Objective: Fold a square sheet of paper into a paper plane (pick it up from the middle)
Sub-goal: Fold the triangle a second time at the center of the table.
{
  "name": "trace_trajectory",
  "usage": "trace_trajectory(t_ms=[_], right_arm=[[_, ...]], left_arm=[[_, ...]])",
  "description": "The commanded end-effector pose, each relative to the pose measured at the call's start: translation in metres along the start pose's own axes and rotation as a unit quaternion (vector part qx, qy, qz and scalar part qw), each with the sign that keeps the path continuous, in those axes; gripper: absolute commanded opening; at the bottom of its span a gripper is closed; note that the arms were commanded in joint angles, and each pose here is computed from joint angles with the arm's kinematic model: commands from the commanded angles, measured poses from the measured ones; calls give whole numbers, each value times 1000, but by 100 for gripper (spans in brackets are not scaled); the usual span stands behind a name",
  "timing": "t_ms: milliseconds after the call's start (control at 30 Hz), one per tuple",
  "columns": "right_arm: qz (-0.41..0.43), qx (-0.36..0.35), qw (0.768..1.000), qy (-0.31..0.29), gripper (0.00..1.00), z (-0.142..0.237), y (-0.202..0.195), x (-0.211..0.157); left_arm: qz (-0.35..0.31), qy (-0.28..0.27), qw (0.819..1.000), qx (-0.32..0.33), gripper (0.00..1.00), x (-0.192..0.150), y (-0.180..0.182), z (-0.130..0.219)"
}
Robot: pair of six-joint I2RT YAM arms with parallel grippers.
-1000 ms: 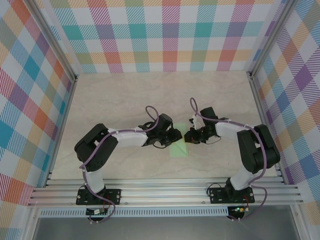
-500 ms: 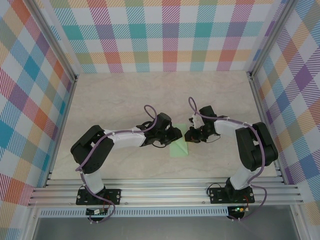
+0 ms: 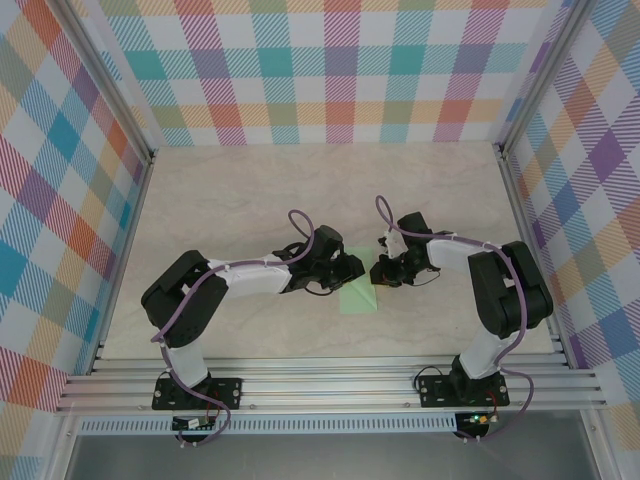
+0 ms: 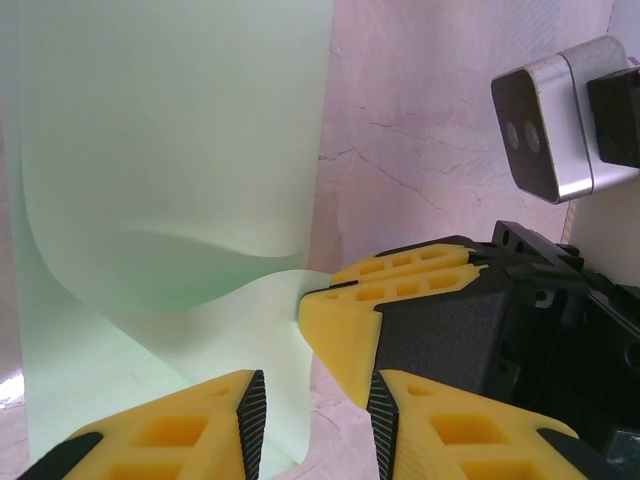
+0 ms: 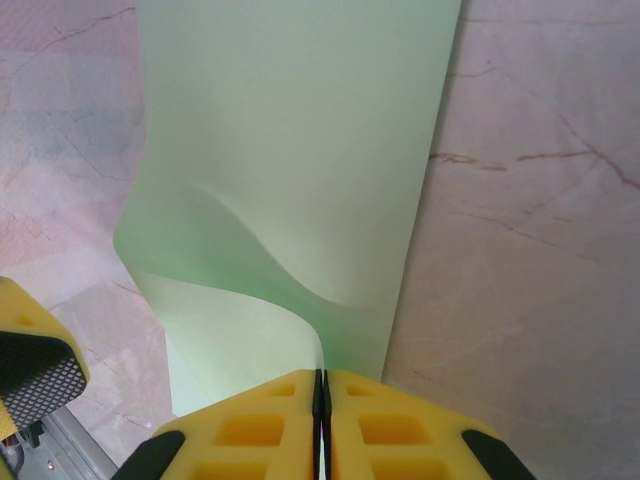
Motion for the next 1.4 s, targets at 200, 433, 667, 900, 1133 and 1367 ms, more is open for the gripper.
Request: trace_trajectory(t_ms=[200,433,667,900,1133,1367], right_arm=[[1,13,1000,3,12,0,3,-4],[-8,22,1000,7,13,1,6,-9],[-14,14,1000,7,12,-1,2,-9],[-9,13,1000,1,12,-1,3,-4],[-6,14,1000,3,12,-4,2,-1],[7,25,1000,-5,12,-1,7,3]], left_arm=[[-16,13,1000,-7,35,-7,-6,-5],[-16,14,1000,-6,35,-7,-6,-5],[-16,18,1000,-6,35,-8,-7,-8],[-18,19,1000,-8,35,-8,-9,-8],[-20,19,1000,-5,35,-9,-8,-7],[-20,19,1000,-3,35,-8,-9,-7]])
Point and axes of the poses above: each hand's point on the last joint's axis, 136 mm out from that joint toward the fingers, its own z axis back along the fingers, its own y axis along the line the jaws close on, x = y × z, the point moved 2 cm from there along z, back along the fingers, and after that the axes turned 3 degrees about z, right-handed, at the moved point
